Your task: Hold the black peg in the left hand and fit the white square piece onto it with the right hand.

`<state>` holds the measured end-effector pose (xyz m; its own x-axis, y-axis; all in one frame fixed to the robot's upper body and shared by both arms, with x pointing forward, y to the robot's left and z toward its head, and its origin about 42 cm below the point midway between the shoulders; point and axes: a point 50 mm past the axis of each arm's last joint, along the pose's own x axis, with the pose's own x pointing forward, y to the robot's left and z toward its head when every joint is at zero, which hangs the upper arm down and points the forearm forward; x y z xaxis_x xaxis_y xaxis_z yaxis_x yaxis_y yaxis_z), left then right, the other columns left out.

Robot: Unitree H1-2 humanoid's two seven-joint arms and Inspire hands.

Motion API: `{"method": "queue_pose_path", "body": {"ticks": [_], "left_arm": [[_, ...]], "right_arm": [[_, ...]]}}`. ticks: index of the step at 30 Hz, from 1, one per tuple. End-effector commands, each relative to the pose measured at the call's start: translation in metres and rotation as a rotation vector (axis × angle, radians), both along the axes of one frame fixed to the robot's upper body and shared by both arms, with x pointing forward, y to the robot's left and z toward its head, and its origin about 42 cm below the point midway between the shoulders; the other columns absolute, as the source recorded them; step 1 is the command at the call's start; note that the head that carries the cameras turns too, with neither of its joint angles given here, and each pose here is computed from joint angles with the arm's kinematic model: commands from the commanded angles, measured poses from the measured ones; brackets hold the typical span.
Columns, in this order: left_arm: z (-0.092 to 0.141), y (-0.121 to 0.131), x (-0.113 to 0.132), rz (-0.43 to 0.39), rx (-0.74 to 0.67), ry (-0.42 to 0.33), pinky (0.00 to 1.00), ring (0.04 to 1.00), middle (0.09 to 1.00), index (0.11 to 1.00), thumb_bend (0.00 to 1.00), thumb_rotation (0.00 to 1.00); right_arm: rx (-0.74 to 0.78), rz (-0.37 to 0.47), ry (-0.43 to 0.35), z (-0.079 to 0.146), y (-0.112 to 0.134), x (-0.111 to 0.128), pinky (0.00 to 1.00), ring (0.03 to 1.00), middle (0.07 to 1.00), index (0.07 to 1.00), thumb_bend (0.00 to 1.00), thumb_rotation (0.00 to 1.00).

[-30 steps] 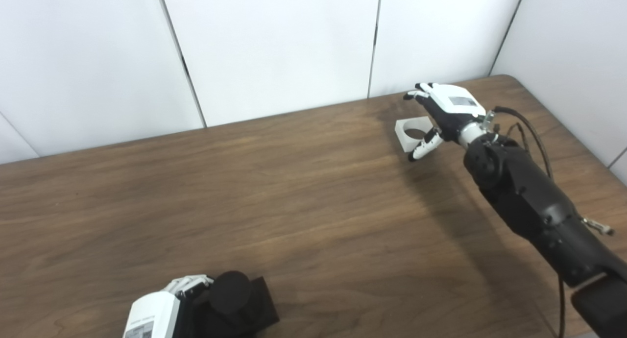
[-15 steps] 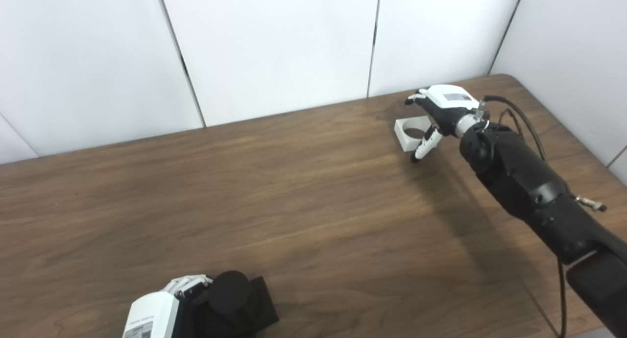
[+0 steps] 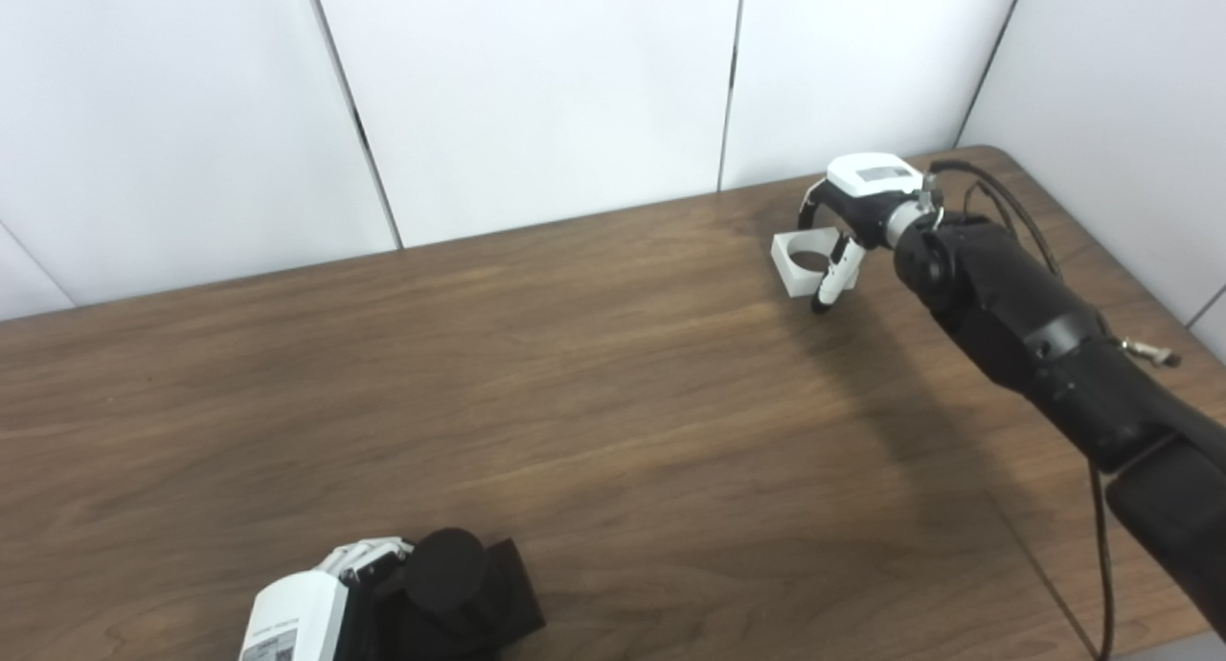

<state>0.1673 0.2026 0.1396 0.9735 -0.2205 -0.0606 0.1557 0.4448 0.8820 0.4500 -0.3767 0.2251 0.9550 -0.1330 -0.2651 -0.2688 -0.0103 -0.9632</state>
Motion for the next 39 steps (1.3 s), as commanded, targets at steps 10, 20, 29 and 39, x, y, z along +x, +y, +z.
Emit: {"method": "queue_pose_path", "body": {"ticks": [10,20,29,39], "left_arm": [[-0.025,0.005,-0.016,0.007,0.005,0.169,0.68,0.762,0.724,0.485,0.52,0.05],[-0.023,0.003,-0.015,0.012,-0.003,0.164,0.67,0.756,0.72,0.485,0.52,0.05],[-0.023,0.001,-0.014,0.009,-0.009,0.164,0.67,0.755,0.718,0.485,0.52,0.05],[-0.019,-0.017,-0.014,0.005,-0.027,0.163,0.67,0.756,0.717,0.484,0.52,0.05]], "right_arm": [[-0.07,0.02,0.004,0.028,-0.007,0.019,0.82,0.906,0.826,0.636,0.83,0.19],[-0.041,0.018,0.007,0.021,-0.003,0.019,0.73,0.82,0.731,0.488,0.53,0.13],[-0.068,0.084,0.014,0.021,0.005,0.013,0.79,0.846,0.735,0.482,0.52,0.13],[-0.031,0.379,-0.079,0.066,0.054,-0.036,0.81,0.867,0.743,0.483,0.52,0.13]]}}
